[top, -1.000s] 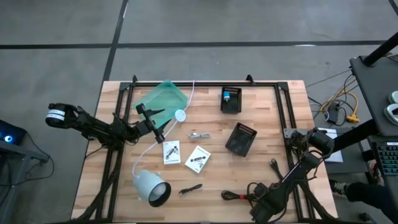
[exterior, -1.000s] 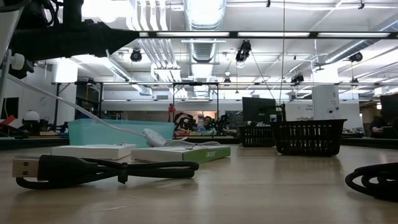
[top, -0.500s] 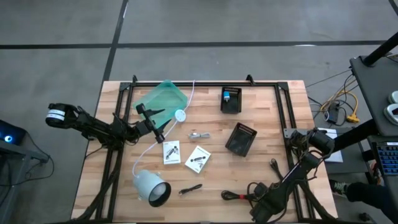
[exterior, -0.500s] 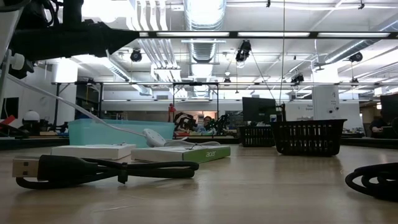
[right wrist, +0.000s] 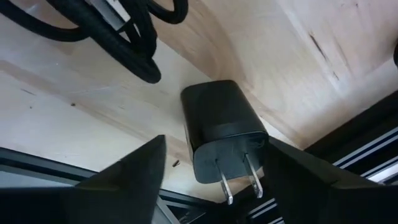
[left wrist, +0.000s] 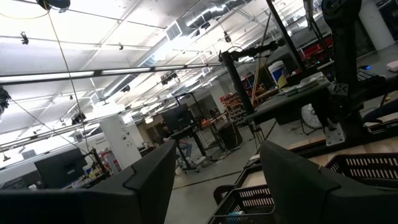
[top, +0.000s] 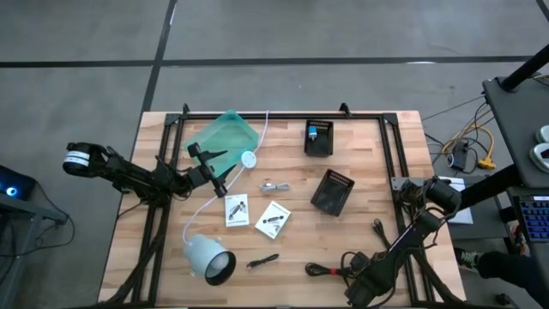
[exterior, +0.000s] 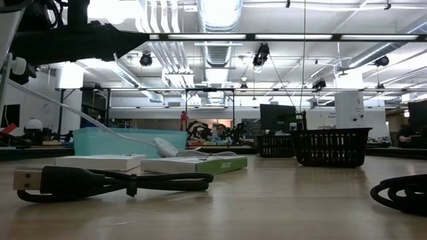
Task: Pick and place items into bin
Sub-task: Put the black charger adapter into the top black bin
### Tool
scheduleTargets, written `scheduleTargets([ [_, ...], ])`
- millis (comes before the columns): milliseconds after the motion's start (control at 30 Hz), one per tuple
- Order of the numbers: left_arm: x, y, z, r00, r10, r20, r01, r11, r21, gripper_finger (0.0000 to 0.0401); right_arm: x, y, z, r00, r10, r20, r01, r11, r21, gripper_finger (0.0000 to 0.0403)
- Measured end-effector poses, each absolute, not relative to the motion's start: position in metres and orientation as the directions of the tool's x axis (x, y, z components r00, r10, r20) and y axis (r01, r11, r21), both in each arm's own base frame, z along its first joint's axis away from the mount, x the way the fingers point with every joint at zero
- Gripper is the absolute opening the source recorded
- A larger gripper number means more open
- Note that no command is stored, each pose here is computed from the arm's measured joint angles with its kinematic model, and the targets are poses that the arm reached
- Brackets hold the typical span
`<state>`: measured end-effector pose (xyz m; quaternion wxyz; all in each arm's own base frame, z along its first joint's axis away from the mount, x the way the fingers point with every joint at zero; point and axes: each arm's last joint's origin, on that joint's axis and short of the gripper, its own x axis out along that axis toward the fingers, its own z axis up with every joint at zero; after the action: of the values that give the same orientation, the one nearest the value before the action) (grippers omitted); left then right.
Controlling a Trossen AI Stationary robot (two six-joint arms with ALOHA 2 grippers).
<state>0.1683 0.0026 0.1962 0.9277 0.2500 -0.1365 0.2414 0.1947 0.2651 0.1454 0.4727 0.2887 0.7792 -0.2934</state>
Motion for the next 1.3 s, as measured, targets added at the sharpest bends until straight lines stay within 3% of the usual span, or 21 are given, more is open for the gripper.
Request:
scheduleTargets([
  [233, 0.168, 0.003, 0.196, 0.846, 0.38, 0.374, -0.516, 0.758, 0.398, 0.0217, 0.198, 0.268, 0.149, -0.374, 0.191, -0.907, 0.668, 0.735, -0.121, 0.0135],
  [567, 0.168, 0.003, 0.196, 0.846, 0.38, 0.374, -0.516, 0.759, 0.398, 0.0217, 0.206, 0.276, 0.163, -0.308, 0.199, -0.931, 0.651, 0.757, -0.053, 0.0134],
  [733, 0.168, 0.003, 0.196, 0.846, 0.38, 0.374, -0.516, 0.759, 0.397, 0.0217, 0.216, 0.271, 0.168, -0.165, 0.119, -0.979, 0.719, 0.694, -0.037, 0.0134],
  [900, 0.168, 0.003, 0.196, 0.846, 0.38, 0.374, -0.516, 0.759, 0.397, 0.0217, 0.227, 0.265, 0.186, 0.065, 0.013, -0.998, 0.731, 0.68, 0.056, 0.0134],
  [1167, 0.168, 0.003, 0.196, 0.846, 0.38, 0.375, -0.516, 0.759, 0.397, 0.0217, 0.232, 0.253, 0.213, 0.309, -0.105, -0.945, 0.672, 0.727, 0.139, 0.0134],
  [1300, 0.168, 0.003, 0.196, 0.846, 0.38, 0.374, -0.516, 0.759, 0.397, 0.0217, 0.237, 0.243, 0.22, 0.418, -0.22, -0.881, 0.624, 0.774, 0.103, 0.0134],
])
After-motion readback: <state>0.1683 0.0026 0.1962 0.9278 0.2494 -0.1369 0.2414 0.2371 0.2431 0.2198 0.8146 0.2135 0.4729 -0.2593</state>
